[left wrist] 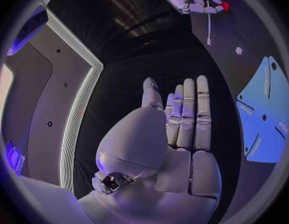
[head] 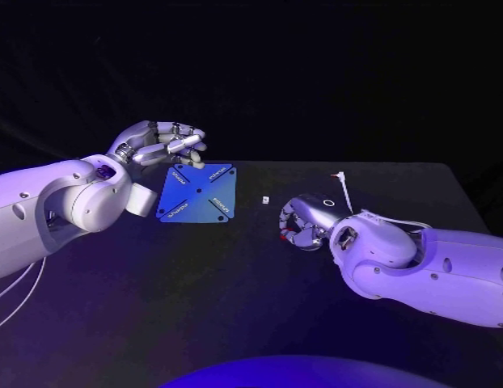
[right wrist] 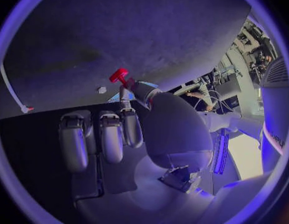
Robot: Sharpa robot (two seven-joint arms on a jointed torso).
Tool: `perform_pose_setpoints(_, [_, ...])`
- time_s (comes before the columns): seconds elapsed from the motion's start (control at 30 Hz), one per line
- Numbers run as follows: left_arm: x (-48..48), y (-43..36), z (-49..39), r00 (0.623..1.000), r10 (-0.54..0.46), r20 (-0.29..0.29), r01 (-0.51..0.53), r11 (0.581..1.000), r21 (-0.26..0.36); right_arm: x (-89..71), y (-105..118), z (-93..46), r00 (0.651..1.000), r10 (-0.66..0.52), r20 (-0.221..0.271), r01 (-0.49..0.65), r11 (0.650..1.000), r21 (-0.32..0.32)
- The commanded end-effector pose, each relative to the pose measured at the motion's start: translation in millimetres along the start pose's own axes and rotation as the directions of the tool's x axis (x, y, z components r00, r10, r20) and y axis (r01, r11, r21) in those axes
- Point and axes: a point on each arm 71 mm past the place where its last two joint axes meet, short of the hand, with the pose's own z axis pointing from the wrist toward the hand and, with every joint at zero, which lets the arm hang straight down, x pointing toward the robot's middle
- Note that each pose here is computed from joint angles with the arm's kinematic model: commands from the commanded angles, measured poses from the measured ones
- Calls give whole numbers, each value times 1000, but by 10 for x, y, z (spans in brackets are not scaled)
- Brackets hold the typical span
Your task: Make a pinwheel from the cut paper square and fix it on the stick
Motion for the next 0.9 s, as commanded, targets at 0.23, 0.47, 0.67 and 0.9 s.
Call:
perform_pose_setpoints(0.23, [58, -2, 23, 999, -8, -32, 8, 1000, 2, 160, 110, 26, 983, -176, -56, 175, 984, -14])
perform_pose_setpoints(0.47, [66, -3, 21, 999, -9, -36, 9, 1000, 1, 259, 171, 96, 972, -226, -59, 224, 974, -29])
perform_pose_setpoints(0.67, [67, -3, 19, 999, -10, -37, 10, 1000, 0, 305, 256, 143, 969, -243, -51, 241, 969, -47])
perform_pose_setpoints(0.9, [71, -4, 18, 999, -10, -39, 10, 1000, 0, 333, 342, 189, 968, -245, -52, 242, 968, -63])
